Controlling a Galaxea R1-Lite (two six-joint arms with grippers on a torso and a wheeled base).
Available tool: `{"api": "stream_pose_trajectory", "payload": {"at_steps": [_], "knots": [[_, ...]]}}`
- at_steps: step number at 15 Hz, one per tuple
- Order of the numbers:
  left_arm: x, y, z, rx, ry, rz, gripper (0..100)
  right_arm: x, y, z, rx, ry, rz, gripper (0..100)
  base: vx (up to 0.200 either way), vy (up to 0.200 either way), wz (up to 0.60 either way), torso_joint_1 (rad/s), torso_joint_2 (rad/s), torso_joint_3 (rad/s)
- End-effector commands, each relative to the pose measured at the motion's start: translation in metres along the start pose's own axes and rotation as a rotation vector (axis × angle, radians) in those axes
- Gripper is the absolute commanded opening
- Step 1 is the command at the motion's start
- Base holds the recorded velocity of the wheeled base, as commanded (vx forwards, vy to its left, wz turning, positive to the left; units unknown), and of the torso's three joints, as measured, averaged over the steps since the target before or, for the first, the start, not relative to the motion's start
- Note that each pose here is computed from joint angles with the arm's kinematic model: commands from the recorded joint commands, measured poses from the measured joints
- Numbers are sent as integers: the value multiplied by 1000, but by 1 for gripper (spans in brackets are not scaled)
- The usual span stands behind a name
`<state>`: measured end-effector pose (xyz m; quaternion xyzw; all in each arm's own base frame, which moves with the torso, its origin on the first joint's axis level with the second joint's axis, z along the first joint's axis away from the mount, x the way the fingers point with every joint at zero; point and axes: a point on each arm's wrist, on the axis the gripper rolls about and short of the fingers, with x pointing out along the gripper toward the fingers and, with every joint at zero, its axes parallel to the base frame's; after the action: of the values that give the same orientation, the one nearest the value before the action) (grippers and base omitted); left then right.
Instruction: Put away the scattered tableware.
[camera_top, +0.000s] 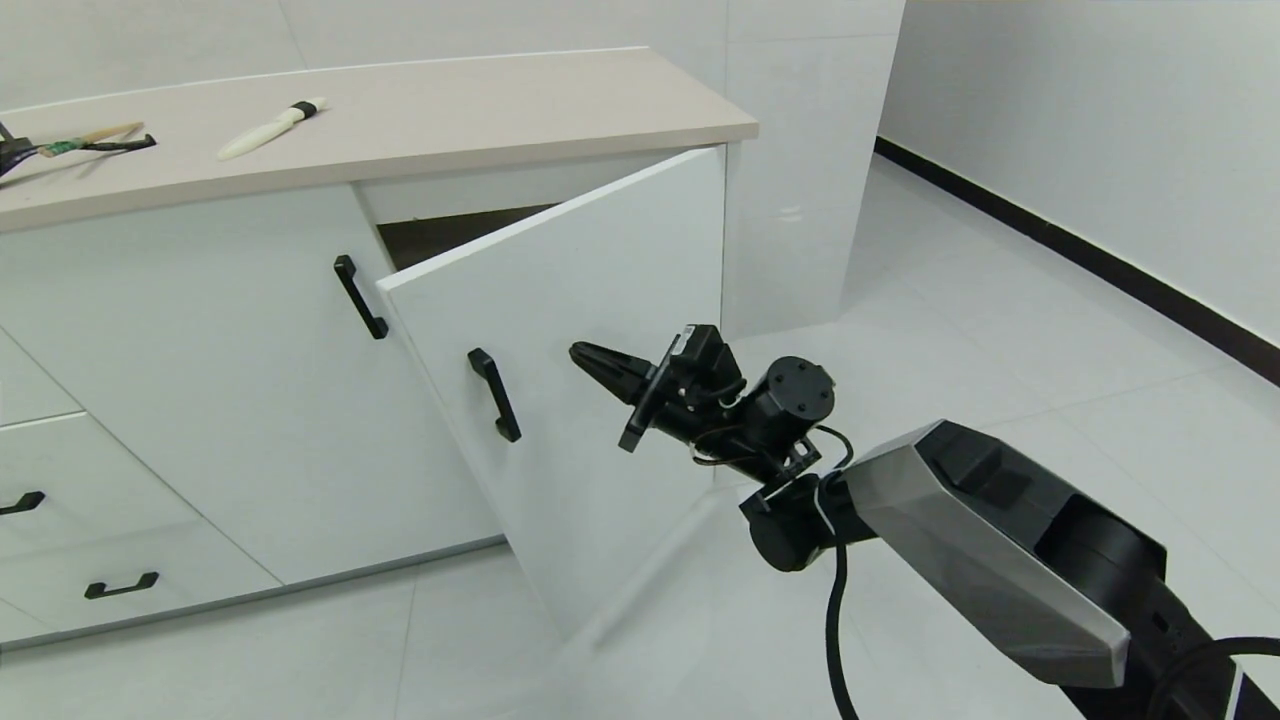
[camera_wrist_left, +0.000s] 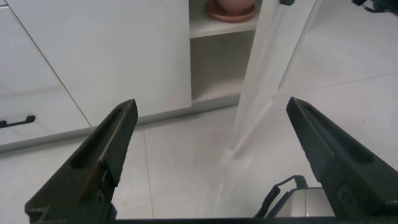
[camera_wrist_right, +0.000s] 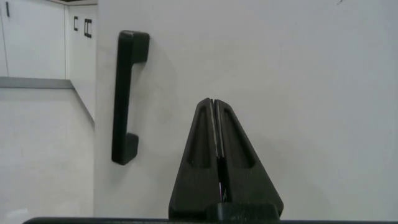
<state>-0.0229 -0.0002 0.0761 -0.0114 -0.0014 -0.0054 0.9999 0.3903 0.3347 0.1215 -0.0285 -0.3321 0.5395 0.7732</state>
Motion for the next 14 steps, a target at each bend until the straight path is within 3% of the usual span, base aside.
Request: {"api": "stream_pose_trajectory", "payload": {"at_steps": [1, 5, 9, 12, 13, 14], "knots": [[0, 0, 0, 0, 0, 0, 100, 3, -1, 26, -7, -19, 7, 0, 0, 0, 0, 0, 0, 0], [0, 0, 0, 3, 0, 0, 100, -25, 10, 92, 50, 67, 18, 0, 0, 0, 0, 0, 0, 0], [0, 0, 0, 4, 0, 0, 100, -147, 40, 196, 131, 297, -57, 0, 0, 0, 0, 0, 0, 0], [0, 0, 0, 6, 0, 0, 100, -232, 55, 267, 25, 333, -240, 0, 0, 0, 0, 0, 0, 0], [0, 0, 0, 7, 0, 0, 100, -279, 81, 297, -64, 354, -367, 0, 0, 0, 0, 0, 0, 0], [0, 0, 0, 9, 0, 0, 100, -292, 96, 321, -159, 311, -421, 0, 0, 0, 0, 0, 0, 0]]}}
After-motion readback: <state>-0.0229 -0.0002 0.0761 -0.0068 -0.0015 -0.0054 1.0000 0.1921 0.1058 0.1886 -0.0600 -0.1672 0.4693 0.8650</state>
